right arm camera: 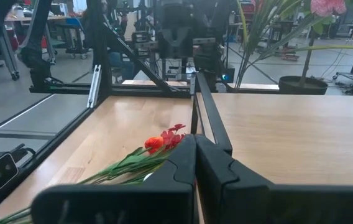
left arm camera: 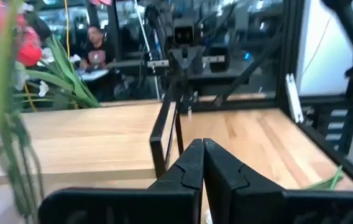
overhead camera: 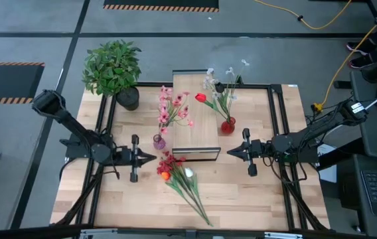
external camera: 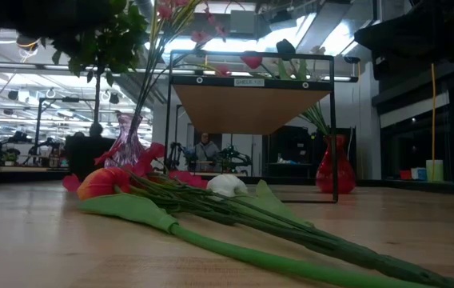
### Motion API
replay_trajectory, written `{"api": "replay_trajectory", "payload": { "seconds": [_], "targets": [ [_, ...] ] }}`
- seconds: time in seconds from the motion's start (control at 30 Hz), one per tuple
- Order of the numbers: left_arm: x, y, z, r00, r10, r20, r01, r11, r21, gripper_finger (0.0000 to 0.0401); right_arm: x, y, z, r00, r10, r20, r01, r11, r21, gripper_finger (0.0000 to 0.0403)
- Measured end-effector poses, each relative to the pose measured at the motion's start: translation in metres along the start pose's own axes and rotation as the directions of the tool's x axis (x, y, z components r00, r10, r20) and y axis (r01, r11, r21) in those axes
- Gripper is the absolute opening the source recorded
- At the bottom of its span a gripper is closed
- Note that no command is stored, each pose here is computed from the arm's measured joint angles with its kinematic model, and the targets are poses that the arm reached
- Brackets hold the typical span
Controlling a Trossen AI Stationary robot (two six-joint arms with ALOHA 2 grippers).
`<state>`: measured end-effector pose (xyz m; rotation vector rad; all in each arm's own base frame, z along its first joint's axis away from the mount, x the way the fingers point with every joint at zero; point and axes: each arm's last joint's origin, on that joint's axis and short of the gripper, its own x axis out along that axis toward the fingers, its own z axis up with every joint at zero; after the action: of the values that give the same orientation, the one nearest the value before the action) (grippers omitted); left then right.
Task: Pick and place flowers into a vace then onto a shelf
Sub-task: Put the orange tulip into the violet vase
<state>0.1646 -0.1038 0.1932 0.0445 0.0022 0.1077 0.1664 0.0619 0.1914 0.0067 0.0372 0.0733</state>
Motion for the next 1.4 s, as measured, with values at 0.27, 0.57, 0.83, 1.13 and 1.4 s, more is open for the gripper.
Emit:
{"api": "replay_trajectory", "payload": {
  "seconds": [0.27,0.57,0.83,1.13,1.4],
  "targets": [
    [0.028,-0.026,0.024,0.953,0.061,-0.298,-0.069,0.997,-0.017,0.0002,0.0,0.0,0.001,1.0,0.0,0.005,0.0,0.999,-0.037,0.0007],
    [0.071,-0.07,0.033,0.88,0.038,-0.474,-0.051,0.999,-0.014,0.0002,0.0,0.0,0.003,1.0,0.0,0.028,0.002,0.995,-0.097,0.0007],
    [0.115,-0.106,0.029,0.792,0.027,-0.61,-0.041,0.999,-0.009,0.0003,0.0,0.0,0.004,0.999,0.001,0.04,0.003,0.996,-0.09,0.0007],
    [0.165,-0.122,0.014,0.506,0.009,-0.862,0.0,1.0,0.011,0.0003,0.0,0.002,0.001,0.998,0.054,0.009,-0.053,0.996,-0.071,0.0007],
    [0.198,-0.123,0.036,0.51,-0.002,-0.86,0.099,0.993,0.056,0.0004,0.0,0.002,-0.003,0.997,0.077,-0.031,-0.079,0.995,-0.062,0.0007]
  ]
}}
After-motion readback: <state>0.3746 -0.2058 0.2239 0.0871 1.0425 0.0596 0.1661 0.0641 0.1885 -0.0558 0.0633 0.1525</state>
